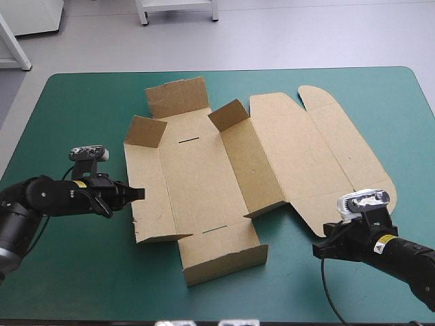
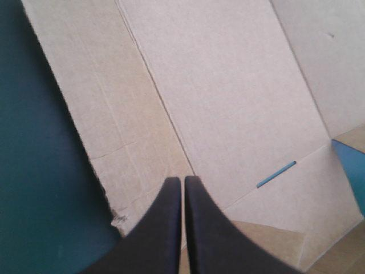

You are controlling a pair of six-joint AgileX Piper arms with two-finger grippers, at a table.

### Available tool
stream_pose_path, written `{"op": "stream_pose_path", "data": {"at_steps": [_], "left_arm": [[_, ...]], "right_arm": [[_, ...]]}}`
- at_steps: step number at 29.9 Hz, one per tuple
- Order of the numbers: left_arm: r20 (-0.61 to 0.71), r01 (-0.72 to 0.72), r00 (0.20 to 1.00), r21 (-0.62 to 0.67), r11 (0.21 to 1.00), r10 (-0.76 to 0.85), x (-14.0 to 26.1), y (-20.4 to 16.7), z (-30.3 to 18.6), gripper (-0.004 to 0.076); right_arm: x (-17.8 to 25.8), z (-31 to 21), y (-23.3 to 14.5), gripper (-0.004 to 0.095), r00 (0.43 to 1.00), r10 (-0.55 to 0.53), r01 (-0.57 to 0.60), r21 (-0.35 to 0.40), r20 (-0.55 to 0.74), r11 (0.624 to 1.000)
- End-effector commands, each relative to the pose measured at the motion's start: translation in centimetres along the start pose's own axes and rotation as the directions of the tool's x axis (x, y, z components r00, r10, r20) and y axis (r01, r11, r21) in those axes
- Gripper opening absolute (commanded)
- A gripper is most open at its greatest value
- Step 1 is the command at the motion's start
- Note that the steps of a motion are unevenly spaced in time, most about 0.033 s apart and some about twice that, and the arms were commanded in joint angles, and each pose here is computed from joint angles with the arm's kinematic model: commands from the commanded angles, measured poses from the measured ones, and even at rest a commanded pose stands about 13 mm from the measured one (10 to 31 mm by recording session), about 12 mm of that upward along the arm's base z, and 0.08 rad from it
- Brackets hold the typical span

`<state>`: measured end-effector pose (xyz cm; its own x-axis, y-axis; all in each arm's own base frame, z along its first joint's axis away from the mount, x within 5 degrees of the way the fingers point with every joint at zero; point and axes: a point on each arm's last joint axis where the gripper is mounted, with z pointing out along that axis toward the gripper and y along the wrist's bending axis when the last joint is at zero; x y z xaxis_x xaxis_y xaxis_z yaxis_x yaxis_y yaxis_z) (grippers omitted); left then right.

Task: Fold the box

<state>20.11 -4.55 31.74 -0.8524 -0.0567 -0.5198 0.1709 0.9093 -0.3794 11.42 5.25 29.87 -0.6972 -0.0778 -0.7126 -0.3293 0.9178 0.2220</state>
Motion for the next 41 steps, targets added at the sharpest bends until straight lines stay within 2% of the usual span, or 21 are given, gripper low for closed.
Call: {"op": "stream_pose_path", "data": {"at_steps": [1,3,6,9,10,13,16,25,34,41], "left_arm": [[0.063,0.075,0.994,0.167,0.983,-0.086,-2.0,1.4,-0.7,0.0015],[0.063,0.109,0.990,0.214,0.971,-0.125,-2.5,2.9,-0.6,0.0023],[0.079,0.152,0.981,0.245,0.957,-0.176,-2.8,5.0,-0.8,0.0102],[0.069,0.195,0.974,0.232,0.953,-0.216,-2.9,6.3,-0.5,0.0248],[0.051,0.204,0.974,0.237,0.950,-0.222,-2.9,6.5,-0.2,0.0325],[-0.004,0.230,0.971,0.250,0.940,-0.237,-2.9,7.0,0.7,0.0488],[-0.041,0.267,0.963,0.252,0.930,-0.266,-2.9,7.8,1.7,0.0564],[-0.136,0.331,0.943,0.281,0.901,-0.304,-3.0,9.4,4.3,0.0567],[-0.241,0.327,0.937,0.340,0.882,-0.255,-2.8,8.7,7.3,0.0567],[-0.270,0.341,0.928,0.351,0.872,-0.255,-2.7,8.9,8.6,0.0547]], "right_arm": [[-1.4,-0.7,0.6,-0.0019,0.997,0.010,-0.007,-0.040,0.083,0.999],[-1.4,-0.7,0.6,-0.0019,0.996,0.010,-0.007,-0.041,0.083,0.999],[-1.4,-0.7,0.6,-0.0019,0.997,0.010,-0.007,-0.040,0.081,0.999],[-1.4,-0.7,0.6,-0.0019,0.997,0.010,-0.007,-0.040,0.081,0.999],[-1.4,-0.7,0.6,-0.0019,0.997,0.010,-0.007,-0.040,0.081,0.999],[-1.4,-0.7,0.6,-0.0019,0.997,0.015,-0.012,-0.043,0.081,0.999],[-1.4,-0.7,0.6,-0.0019,0.997,0.015,-0.012,-0.043,0.081,0.999],[-1.4,-0.7,0.6,-0.0019,0.996,0.020,-0.017,-0.048,0.081,0.999],[-1.5,-0.7,0.6,-0.0019,0.995,0.023,-0.019,-0.047,0.096,0.999],[-1.5,-0.7,0.6,-0.0019,0.995,0.025,-0.020,-0.047,0.097,0.999]]}}
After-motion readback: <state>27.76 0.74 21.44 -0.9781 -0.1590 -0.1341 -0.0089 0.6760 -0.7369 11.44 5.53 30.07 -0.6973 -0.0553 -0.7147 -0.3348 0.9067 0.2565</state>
